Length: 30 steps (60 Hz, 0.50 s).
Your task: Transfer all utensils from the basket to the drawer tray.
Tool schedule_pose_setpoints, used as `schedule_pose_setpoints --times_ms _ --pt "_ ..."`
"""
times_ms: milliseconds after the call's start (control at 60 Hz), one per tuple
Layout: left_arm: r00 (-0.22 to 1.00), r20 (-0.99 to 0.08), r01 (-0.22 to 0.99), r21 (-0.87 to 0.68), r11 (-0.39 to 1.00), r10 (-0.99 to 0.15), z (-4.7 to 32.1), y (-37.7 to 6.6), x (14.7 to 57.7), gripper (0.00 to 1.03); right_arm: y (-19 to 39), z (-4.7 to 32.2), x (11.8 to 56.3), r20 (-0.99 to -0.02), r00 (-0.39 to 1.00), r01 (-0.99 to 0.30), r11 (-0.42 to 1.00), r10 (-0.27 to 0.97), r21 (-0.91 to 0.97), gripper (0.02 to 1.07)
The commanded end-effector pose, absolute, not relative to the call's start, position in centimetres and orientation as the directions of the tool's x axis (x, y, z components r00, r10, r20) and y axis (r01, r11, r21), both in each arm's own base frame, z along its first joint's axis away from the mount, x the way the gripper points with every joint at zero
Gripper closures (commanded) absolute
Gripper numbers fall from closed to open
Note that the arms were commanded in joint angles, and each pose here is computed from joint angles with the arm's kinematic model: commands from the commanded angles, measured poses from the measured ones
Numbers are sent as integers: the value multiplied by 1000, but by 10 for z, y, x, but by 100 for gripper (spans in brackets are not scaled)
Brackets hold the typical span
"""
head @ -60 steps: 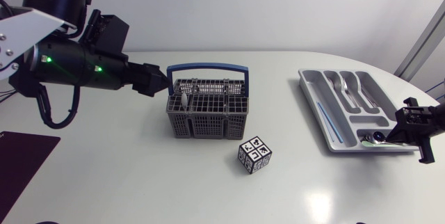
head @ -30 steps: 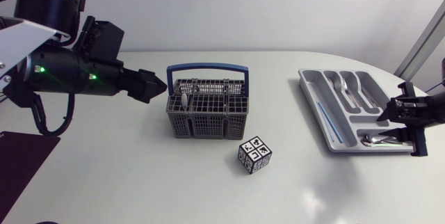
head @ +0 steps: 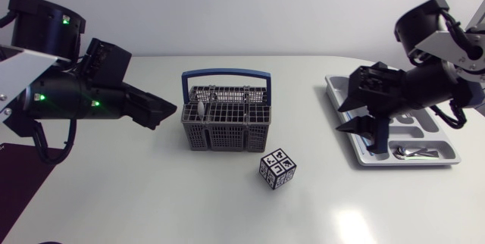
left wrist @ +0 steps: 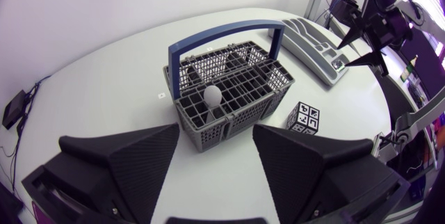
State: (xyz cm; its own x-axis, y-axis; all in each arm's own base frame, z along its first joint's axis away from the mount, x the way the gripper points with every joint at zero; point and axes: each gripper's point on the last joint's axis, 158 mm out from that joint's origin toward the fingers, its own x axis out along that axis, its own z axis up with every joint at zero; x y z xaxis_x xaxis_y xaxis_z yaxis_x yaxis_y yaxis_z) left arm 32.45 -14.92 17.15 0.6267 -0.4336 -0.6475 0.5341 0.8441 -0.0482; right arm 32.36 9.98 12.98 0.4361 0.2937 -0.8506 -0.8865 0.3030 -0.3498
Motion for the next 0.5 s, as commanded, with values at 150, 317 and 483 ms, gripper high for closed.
schedule_pose_setpoints --times_ms 150,317,483 --pt "608 -630 610 -18 792 -483 153 -143 316 29 186 147 324 -841 395 -855 482 370 -190 47" --pt "586 -618 665 -1 746 -523 145 -145 312 29 237 151 325 -837 355 -840 535 416 -91 47" --pt "576 -604 702 20 712 -550 134 -149 310 29 280 151 332 -833 327 -820 573 447 -14 47"
